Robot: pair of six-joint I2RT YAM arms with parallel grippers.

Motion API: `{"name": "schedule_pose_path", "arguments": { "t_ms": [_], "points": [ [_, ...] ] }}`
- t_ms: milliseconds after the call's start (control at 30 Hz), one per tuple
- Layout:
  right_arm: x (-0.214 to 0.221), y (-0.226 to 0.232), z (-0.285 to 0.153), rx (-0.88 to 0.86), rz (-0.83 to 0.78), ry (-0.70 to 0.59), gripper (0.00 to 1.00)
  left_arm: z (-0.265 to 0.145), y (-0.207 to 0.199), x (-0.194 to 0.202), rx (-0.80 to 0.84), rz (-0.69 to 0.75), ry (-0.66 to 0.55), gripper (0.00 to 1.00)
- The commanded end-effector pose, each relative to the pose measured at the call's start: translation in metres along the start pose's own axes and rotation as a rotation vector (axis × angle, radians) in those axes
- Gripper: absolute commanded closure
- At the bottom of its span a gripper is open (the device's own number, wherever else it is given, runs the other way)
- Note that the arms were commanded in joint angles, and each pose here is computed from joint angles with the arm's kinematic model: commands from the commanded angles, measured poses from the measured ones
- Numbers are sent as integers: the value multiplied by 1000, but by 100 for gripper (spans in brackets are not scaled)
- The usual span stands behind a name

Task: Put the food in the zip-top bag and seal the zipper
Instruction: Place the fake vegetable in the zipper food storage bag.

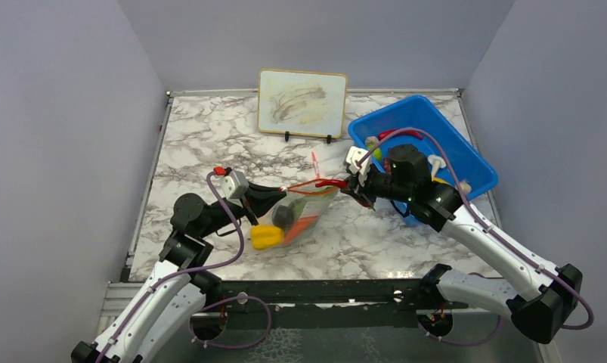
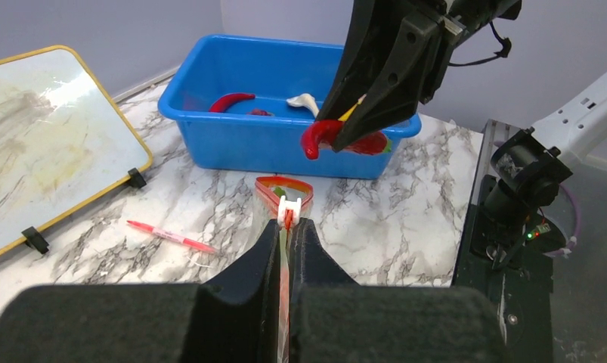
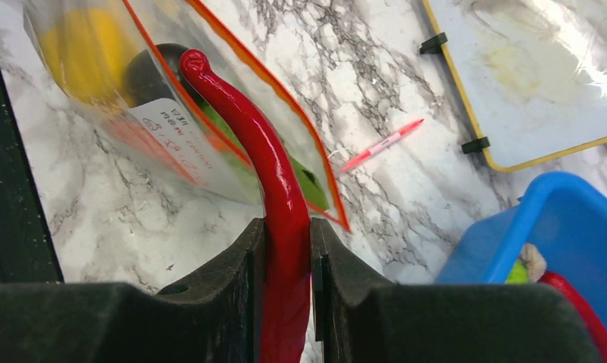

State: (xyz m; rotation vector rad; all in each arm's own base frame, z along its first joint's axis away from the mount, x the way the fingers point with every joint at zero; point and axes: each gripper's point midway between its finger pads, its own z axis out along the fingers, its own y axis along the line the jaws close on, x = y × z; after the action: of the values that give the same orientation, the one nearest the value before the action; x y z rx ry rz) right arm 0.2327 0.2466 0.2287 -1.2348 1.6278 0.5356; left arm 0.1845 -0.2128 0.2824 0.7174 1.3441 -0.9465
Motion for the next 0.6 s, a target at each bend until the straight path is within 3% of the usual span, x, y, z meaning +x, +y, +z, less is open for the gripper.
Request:
{"name": "schedule_pose_path", "arguments": {
  "t_ms": [0,567],
  "points": [
    [-14,-13,-12,51,-130,12,85,2,-19,-28,109,91,-46,100],
    [-7,8,2,-46,-314,49,86,2,-22,-24,132,90,-21,100]
  ]
}}
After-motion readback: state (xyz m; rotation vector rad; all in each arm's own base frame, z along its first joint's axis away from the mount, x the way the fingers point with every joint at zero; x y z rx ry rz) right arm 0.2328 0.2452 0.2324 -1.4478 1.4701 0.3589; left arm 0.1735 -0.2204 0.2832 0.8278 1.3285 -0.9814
